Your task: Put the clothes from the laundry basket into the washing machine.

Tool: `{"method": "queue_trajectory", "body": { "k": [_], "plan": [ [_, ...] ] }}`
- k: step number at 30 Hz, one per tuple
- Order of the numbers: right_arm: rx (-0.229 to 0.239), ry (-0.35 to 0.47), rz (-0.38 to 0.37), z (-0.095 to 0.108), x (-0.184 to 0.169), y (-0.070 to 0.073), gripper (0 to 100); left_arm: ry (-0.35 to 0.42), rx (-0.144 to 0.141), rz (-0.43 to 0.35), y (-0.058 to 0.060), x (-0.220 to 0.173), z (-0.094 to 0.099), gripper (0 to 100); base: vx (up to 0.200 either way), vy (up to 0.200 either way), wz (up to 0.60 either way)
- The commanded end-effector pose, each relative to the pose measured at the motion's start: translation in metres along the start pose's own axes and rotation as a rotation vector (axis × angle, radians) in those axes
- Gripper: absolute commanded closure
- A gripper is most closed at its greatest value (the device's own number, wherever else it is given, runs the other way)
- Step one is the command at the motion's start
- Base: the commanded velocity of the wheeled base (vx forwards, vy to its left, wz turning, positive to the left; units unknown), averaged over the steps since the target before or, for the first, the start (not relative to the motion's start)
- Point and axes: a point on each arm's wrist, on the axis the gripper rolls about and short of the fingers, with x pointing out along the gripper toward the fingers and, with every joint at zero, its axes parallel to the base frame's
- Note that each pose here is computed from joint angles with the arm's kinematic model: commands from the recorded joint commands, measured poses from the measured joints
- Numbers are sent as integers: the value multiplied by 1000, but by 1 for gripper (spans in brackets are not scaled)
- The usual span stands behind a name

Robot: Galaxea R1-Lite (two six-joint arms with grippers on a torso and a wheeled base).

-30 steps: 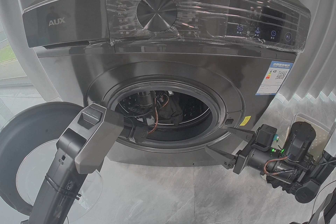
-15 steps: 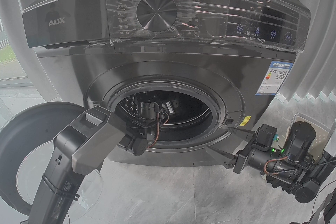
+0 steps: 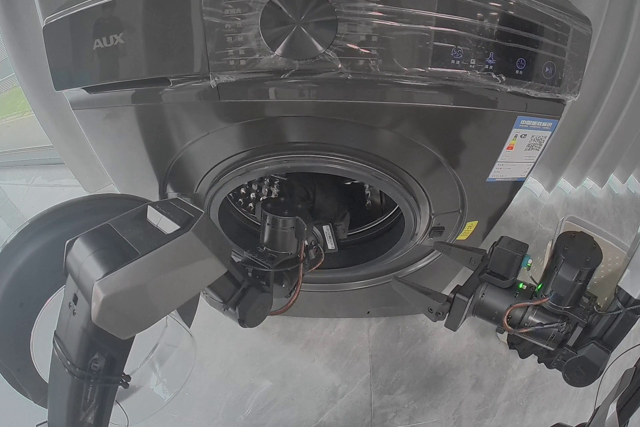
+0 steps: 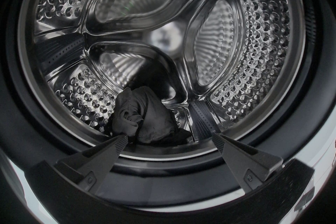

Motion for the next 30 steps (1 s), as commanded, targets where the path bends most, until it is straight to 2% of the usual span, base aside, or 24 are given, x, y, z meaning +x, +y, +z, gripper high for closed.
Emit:
{"method": "queue_trajectory", "body": {
  "k": [1, 5, 9, 13, 14, 15, 16, 17, 18, 19, 24, 29, 30],
  "plan": [
    [0, -1, 1, 0, 0, 0, 0, 33, 18, -43, -13, -36, -6, 0, 0, 0, 0],
    [0, -1, -1, 0, -1, 0, 0, 61, 30, -62, -13, -61, -20, 0, 0, 0, 0],
    [0, -1, 1, 0, 0, 0, 0, 37, 34, -95, -16, -86, -14, 0, 0, 0, 0],
    [0, 2, 2, 0, -1, 1, 0, 0, 28, -140, -25, -116, 9, 0, 0, 0, 0],
    [0, 2, 2, 0, -1, 1, 0, -30, 17, -157, -28, -129, 24, 0, 0, 0, 0],
    [0, 2, 2, 0, -1, 1, 0, -35, 16, -161, -29, -130, 26, 0, 0, 0, 0],
    [1, 5, 2, -1, -1, 1, 0, -74, 0, -186, -32, -146, 42, 0, 0, 0, 0],
    [1, 5, 2, -1, -1, 1, 0, -84, -3, -193, -33, -151, 46, 0, 0, 0, 0],
    [1, 7, 1, -1, -2, 1, 0, -111, -16, -211, -33, -170, 60, 0, 0, 0, 0],
    [1, 6, 3, -1, -2, 1, 0, -117, -21, -218, -31, -181, 65, 0, 0, 0, 0],
    [0, 6, 3, -1, -2, 1, 0, -122, -15, -242, -16, -227, 79, 0, 0, 0, 0],
    [2, 4, 3, -1, -2, 2, 0, -152, -28, -235, -10, -239, 93, 0, 0, 0, 0],
    [2, 4, 3, -1, -2, 2, 0, -167, -26, -204, -3, -238, 98, 0, 0, 0, 0]
  ]
}}
